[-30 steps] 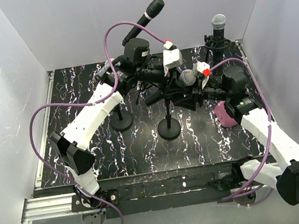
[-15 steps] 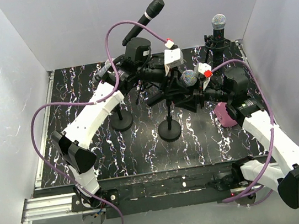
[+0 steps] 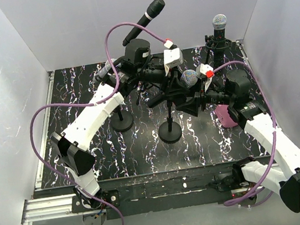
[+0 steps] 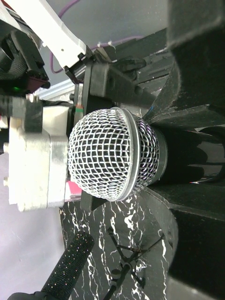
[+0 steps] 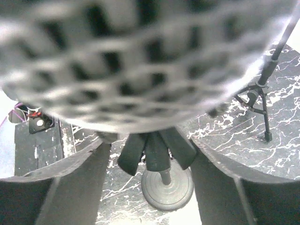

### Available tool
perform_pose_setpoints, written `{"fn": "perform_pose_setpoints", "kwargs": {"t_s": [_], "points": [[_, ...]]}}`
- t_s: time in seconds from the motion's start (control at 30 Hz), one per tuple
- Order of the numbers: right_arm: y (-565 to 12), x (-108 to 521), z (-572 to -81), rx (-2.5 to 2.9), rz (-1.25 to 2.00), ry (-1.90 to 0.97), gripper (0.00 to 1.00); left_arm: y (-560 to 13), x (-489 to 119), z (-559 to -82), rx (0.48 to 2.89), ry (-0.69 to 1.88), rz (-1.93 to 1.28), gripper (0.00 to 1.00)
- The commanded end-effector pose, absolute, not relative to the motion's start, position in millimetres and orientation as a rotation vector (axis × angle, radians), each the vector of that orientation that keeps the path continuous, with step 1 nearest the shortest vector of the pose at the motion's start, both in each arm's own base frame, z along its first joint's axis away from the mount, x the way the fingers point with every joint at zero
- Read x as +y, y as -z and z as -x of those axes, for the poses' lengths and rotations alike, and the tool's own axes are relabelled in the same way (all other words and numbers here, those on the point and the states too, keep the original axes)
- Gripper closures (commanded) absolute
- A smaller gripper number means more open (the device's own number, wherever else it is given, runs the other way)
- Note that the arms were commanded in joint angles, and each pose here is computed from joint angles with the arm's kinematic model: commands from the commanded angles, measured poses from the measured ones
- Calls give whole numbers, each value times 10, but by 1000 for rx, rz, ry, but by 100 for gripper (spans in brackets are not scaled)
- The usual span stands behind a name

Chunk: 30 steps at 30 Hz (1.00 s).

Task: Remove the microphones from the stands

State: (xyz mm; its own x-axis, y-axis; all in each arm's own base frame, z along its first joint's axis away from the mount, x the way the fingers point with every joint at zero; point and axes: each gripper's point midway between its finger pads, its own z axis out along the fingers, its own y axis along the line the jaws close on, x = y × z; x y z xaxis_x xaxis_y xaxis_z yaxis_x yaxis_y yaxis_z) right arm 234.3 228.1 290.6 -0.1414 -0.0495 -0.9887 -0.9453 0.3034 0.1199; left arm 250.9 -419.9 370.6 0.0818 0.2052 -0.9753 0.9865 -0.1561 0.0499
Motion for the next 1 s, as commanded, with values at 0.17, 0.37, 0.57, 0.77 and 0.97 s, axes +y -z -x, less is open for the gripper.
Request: {"fn": "perform_pose_setpoints", "kwargs": {"t_s": [0.17, 0.37, 0.57, 0.77, 0.97], "points": [[-2824, 2295, -2276, 1479, 1000, -1049, 74, -4046, -4107, -2474, 1182, 1146, -1470, 100], [-2812, 2271, -2293, 1489, 1010, -1020, 99, -4175, -4100, -2517, 1163, 1107, -1454, 100], [-2664, 2256, -2314, 1558, 994, -1026, 99, -4562, -4128, -2533, 1071, 1096, -1418, 100], [-2641, 2246, -2337, 1563, 1011, -1003, 99, -4960, -4155, -2625, 972, 1028, -1367, 100], [-2623, 2237, -2319, 1581, 1025, -1004, 99, -5274, -4146, -2712, 908, 959, -1296, 100]]}}
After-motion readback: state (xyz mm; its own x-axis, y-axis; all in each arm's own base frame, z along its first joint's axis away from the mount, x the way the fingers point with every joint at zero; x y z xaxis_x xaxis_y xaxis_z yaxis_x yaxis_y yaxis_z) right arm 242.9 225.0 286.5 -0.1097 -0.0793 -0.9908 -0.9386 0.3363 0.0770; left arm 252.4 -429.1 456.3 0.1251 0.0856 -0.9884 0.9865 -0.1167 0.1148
